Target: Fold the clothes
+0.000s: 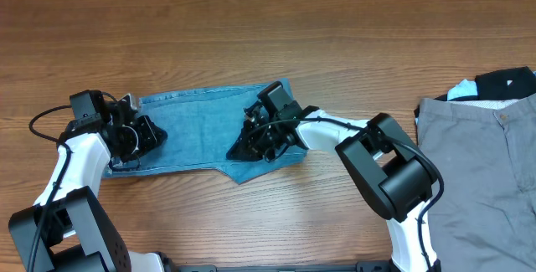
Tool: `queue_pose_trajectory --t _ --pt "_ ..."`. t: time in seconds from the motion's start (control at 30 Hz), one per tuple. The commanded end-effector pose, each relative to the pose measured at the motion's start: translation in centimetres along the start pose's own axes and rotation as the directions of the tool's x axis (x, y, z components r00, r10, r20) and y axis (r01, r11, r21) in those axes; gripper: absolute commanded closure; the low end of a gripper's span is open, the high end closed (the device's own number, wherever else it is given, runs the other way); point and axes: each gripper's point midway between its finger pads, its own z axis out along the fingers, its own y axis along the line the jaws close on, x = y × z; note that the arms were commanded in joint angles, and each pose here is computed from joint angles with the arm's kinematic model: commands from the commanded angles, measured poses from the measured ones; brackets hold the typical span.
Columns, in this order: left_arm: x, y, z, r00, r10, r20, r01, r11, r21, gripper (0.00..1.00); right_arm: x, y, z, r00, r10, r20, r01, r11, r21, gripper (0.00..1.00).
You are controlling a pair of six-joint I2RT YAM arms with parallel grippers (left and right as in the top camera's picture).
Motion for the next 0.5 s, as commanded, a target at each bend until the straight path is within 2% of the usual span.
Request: queue_pose_trajectory --t 0.0,0.17,0.3,0.4,0.47 --pt "0.7 -2.5 0.5 0.998 0.059 -0.026 -0.055 0.990 0.128 0.80 -0.4 -5.3 0.5 0.977 0.213 -0.019 -0.212 0.976 0.058 0.96" --pt "1.5 -3.7 1.4 0.984 0.174 -0.041 -0.169 0.980 0.103 0.78 -0.4 -4.7 0.5 0.983 0.182 -0.021 -0.181 0.983 0.040 0.96" --pt "2.3 -1.0 2.2 0.976 0.199 -0.085 -0.208 0.972 -0.106 0.82 -1.3 -5.1 -0.2 0.985 0.173 0.011 -0.173 0.984 0.041 0.96" --pt "2.7 2.0 1.9 0.983 0.152 -0.100 -0.174 0.945 -0.276 0.80 -2.4 -5.5 -1.4 0.988 0.133 0.075 -0.138 0.988 0.070 0.96" --pt "2.8 3.4 1.8 0.986 0.129 -0.101 -0.156 0.926 -0.343 0.79 -3.4 -5.7 -2.9 0.985 0.093 0.144 -0.110 0.987 0.118 0.96"
